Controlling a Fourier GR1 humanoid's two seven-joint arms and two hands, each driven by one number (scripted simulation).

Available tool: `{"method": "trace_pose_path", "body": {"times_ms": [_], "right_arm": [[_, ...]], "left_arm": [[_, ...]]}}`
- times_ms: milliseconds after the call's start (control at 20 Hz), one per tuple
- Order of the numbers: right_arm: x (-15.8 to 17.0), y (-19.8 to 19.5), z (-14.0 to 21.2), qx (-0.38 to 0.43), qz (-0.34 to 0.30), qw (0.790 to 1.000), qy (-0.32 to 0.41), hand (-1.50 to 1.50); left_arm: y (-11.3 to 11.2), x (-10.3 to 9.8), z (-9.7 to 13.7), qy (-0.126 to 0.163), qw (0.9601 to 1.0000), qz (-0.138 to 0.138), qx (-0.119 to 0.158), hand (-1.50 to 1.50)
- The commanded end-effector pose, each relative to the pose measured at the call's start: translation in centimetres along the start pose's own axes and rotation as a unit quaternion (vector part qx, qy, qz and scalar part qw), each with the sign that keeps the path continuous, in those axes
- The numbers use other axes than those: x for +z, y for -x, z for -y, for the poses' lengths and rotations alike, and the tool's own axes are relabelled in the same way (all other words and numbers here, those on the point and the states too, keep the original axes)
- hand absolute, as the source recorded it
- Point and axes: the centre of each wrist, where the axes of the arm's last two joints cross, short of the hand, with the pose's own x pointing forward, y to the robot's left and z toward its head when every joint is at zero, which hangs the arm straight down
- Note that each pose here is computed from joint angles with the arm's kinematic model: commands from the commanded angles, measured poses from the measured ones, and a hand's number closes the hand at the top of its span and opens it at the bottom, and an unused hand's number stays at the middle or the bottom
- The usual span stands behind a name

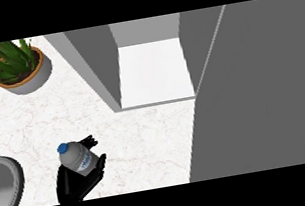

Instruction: Pick up the bottled water, place it into the cabinet and close the cabinet

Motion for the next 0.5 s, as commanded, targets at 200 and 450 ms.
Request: {"method": "trace_pose_path", "body": {"times_ms": [200, 450], "right_arm": [[2.8, -1.8, 0.9, 0.004, 0.035, 0.999, 0.004, -1.50], [3.5, -1.8, 2.4, 0.025, 0.033, 0.999, 0.017, -1.50]], "left_arm": [[-0.7, -2.5, 1.0, 0.025, 0.9966, 0.052, -0.060, 1.50], [0.2, -2.2, 2.6, 0.037, 0.9942, 0.076, -0.066, 1.50]]}}
